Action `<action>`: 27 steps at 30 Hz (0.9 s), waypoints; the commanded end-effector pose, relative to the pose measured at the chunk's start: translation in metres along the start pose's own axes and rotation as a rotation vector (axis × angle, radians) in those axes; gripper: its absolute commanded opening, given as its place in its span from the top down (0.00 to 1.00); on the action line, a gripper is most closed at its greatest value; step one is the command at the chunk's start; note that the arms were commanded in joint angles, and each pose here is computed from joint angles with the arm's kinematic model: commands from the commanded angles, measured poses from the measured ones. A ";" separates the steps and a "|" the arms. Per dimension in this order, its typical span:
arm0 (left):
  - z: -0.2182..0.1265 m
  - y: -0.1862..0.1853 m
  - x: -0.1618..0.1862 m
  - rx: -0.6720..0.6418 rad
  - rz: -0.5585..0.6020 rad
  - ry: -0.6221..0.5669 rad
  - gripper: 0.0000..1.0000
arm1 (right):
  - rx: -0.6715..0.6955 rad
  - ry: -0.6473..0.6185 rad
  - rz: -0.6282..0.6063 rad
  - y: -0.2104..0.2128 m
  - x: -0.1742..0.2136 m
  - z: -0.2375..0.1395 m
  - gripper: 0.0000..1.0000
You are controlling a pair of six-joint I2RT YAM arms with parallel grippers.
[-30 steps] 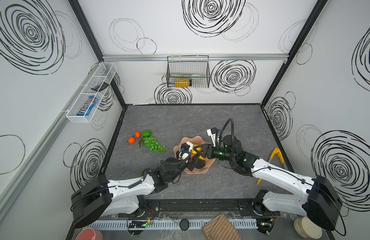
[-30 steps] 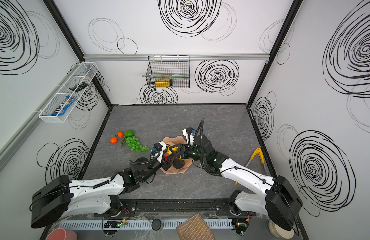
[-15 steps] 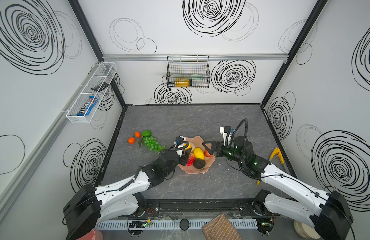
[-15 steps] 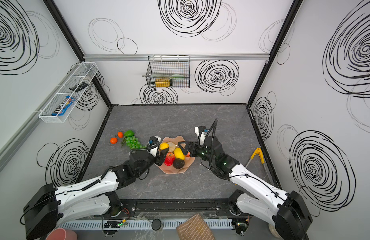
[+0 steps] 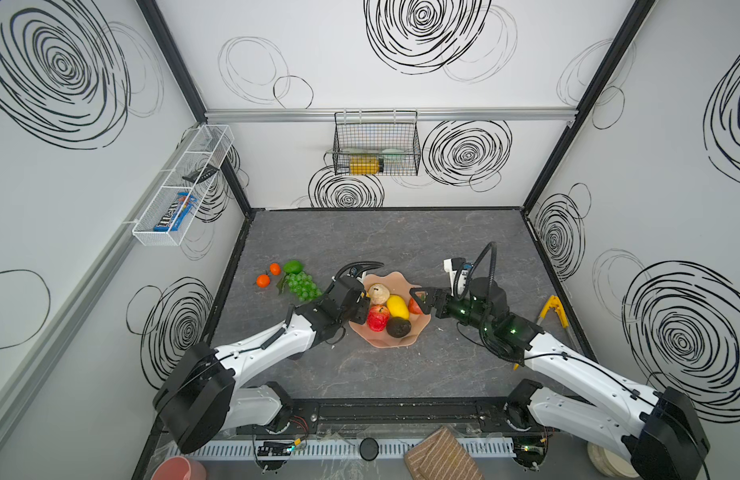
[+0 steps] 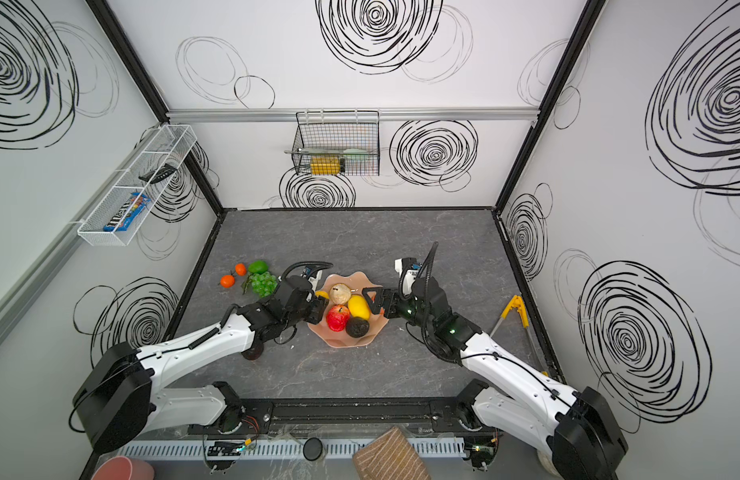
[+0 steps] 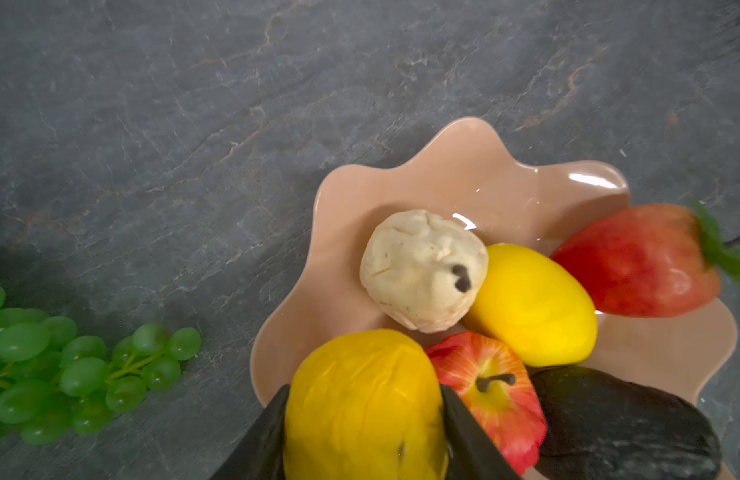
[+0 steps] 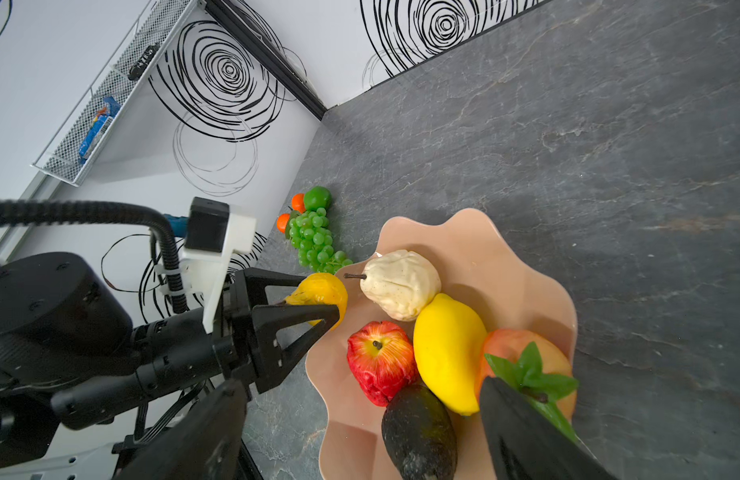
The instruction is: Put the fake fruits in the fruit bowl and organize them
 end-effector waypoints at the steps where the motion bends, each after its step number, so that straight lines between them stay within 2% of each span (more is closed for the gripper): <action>1: 0.001 -0.004 -0.010 0.031 -0.047 0.013 0.46 | 0.002 -0.011 0.001 -0.003 0.002 -0.002 0.08; 18: 0.021 0.003 -0.017 0.043 -0.128 0.061 0.42 | 0.005 -0.001 0.012 -0.006 0.006 -0.001 0.08; 27: 0.024 0.005 -0.014 0.035 -0.131 0.071 0.37 | 0.009 -0.006 0.012 -0.006 0.005 -0.002 0.08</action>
Point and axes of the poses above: each gripper's point midway between its finger pads, its own z axis out along the fingers, its own y axis along the line the jaws close on, x = y × z, the point moved 8 cm from there along -z, back along the fingers, and after that the axes turned 2 degrees about -z, right-handed, at the moved point
